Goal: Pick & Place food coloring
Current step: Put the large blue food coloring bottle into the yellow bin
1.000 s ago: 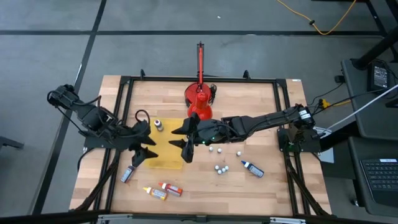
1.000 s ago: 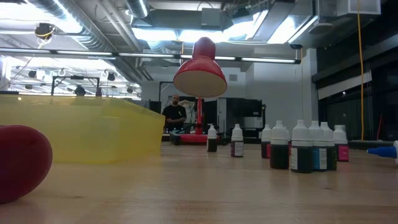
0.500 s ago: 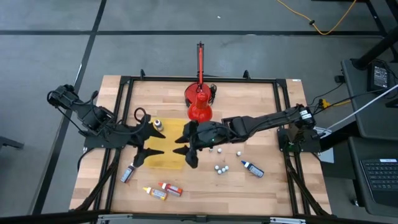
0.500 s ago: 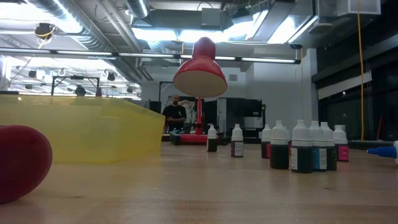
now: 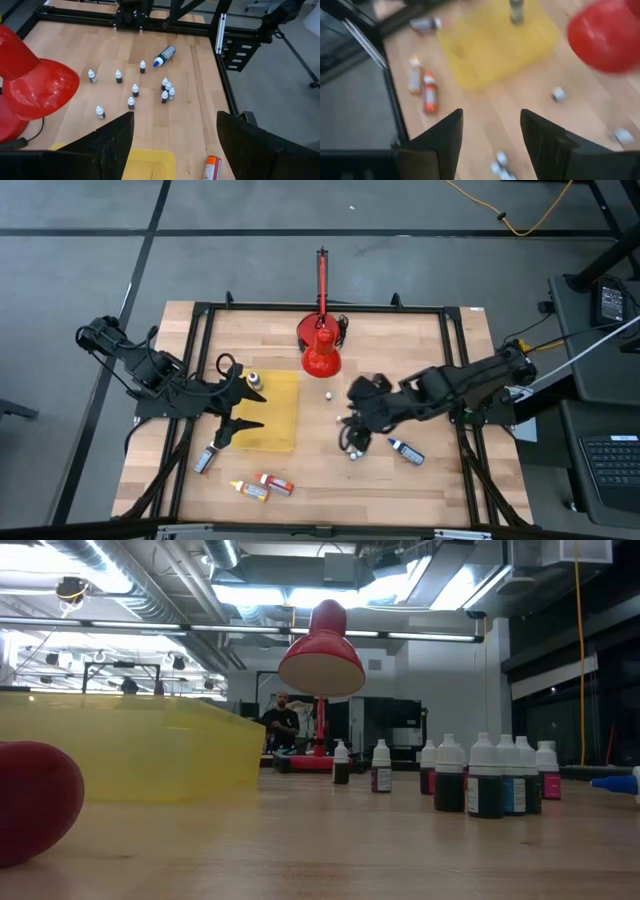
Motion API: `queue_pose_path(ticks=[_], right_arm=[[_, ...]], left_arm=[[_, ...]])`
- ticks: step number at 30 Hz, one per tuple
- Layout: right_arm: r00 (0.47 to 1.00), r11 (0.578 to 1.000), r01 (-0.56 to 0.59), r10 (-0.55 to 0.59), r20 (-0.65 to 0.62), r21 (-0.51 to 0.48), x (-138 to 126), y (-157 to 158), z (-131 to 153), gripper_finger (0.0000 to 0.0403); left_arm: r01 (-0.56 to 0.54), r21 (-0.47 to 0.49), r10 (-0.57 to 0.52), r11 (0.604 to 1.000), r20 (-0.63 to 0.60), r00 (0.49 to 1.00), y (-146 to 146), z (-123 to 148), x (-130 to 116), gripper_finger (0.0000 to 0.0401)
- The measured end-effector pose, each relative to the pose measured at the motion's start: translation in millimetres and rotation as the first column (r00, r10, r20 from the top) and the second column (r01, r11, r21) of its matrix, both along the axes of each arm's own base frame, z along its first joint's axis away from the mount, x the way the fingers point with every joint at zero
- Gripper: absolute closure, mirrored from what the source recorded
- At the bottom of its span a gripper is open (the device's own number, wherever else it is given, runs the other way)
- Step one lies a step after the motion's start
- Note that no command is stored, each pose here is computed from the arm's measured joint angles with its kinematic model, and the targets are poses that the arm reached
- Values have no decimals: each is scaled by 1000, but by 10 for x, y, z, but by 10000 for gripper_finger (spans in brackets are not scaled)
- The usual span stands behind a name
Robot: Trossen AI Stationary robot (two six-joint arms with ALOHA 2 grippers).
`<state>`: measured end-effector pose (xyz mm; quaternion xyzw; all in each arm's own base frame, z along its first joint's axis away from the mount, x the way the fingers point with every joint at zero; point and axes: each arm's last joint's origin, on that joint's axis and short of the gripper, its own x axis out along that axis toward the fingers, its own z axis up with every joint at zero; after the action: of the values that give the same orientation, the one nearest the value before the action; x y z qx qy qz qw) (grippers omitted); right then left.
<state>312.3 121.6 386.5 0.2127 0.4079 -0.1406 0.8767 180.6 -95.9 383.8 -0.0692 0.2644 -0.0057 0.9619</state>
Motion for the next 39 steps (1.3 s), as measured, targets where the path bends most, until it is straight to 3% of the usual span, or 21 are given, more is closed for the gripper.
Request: queue_pose_path(ticks=[8, 14, 19, 26, 29, 39], right_arm=[[958, 1000, 3, 2, -287, 18, -285, -31, -100, 195], [888, 1000, -14, 9, -459, -8, -443, -56, -185, 139], [839, 998, -50, 66, -540, 44, -569, 68, -353, 110], [781, 1000, -14, 27, -624, 26, -933, 160, -691, 116], [763, 997, 10, 45, -644, 82, -1032, 172, -910, 120], [748, 978, 40, 105, -656, 203, -1123, 291, -1579, 122]], left_arm=[[0, 0, 0, 1000, 0, 1000, 0, 0, 0, 127], [0, 0, 0, 1000, 0, 1000, 0, 0, 0, 127], [0, 0, 0, 1000, 0, 1000, 0, 0, 0, 127], [0, 0, 0, 1000, 0, 1000, 0, 0, 0, 127], [0, 0, 0, 1000, 0, 1000, 0, 0, 0, 127], [0, 0, 0, 1000, 0, 1000, 0, 0, 0, 127]])
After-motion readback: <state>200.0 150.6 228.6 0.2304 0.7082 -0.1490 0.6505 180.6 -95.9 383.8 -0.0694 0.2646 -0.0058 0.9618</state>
